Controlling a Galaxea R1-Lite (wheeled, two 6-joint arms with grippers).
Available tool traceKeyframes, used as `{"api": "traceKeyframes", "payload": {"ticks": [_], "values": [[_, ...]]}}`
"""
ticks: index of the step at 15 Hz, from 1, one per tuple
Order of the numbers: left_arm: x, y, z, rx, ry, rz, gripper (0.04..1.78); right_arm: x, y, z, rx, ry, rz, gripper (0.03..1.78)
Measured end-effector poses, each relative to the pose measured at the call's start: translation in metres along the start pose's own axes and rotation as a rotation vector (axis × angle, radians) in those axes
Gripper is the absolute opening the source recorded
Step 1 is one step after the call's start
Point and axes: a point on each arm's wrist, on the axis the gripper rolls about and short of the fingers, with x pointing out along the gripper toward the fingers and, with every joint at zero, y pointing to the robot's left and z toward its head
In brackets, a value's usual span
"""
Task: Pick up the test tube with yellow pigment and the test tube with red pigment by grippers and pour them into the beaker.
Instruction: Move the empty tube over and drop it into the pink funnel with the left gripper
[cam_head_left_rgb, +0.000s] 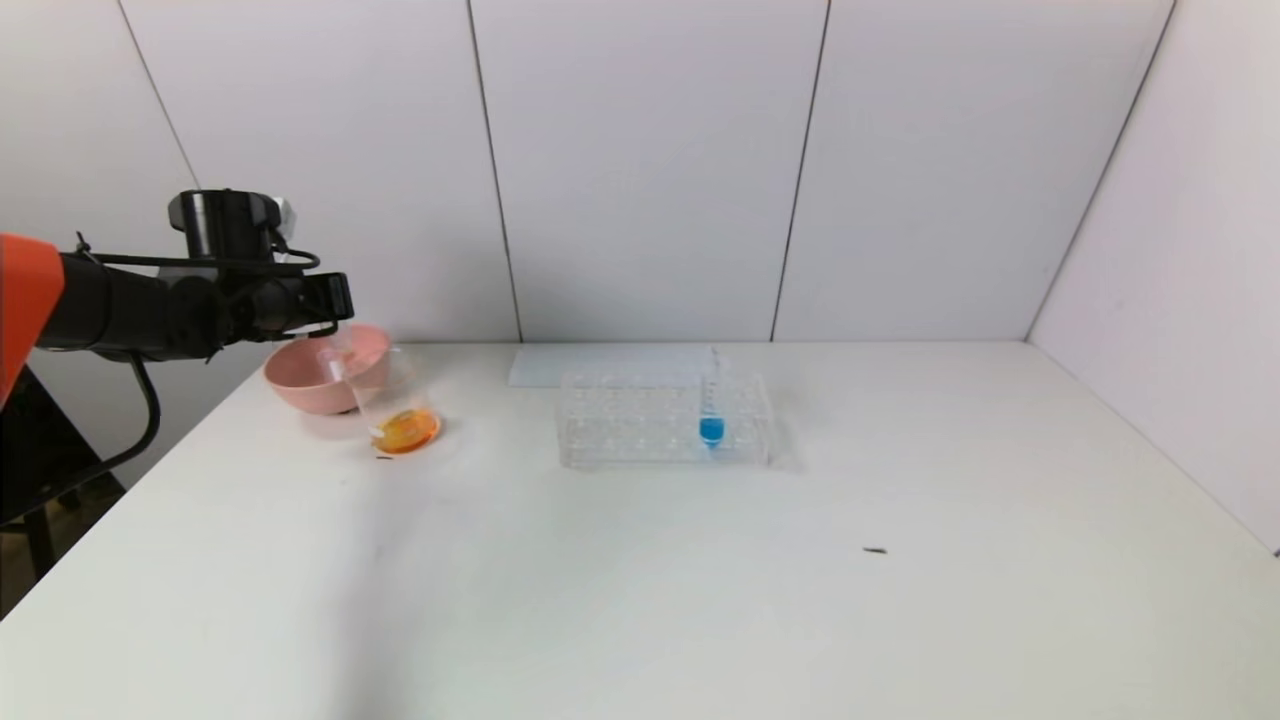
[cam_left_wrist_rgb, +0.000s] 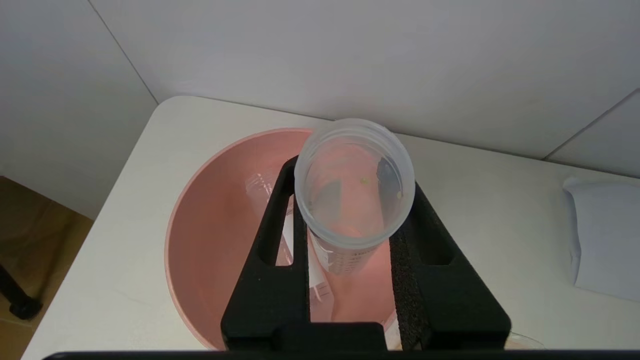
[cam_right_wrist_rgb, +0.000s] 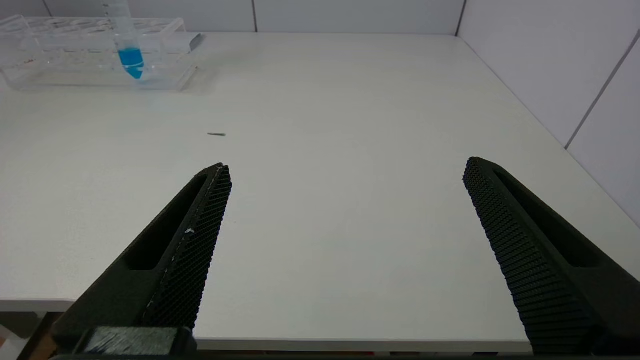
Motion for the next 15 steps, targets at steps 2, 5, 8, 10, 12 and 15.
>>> {"api": "traceKeyframes", "payload": {"ticks": [2,5,8,10,12,15], "values": [[0.005,0.000,-0.003,-0.002,0.006,0.000,0.47,0.000,0.000,0.000,0.000,0.000,0.000,1.70],[0.013,0.002,-0.012,0.000,0.027,0.005,0.47,0.000,0.000,0.000,0.000,0.000,0.000,1.70],[0.020,0.002,-0.020,0.001,0.038,0.005,0.47,0.000,0.000,0.000,0.000,-0.001,0.000,1.70],[0.024,0.002,-0.025,0.001,0.041,0.004,0.47,0.000,0.000,0.000,0.000,-0.001,0.000,1.70],[0.026,0.003,-0.029,0.002,0.050,0.006,0.47,0.000,0.000,0.000,0.000,0.000,0.000,1.70],[0.027,0.004,-0.034,0.004,0.067,0.010,0.47,0.000,0.000,0.000,0.000,0.000,0.000,1.70]]}}
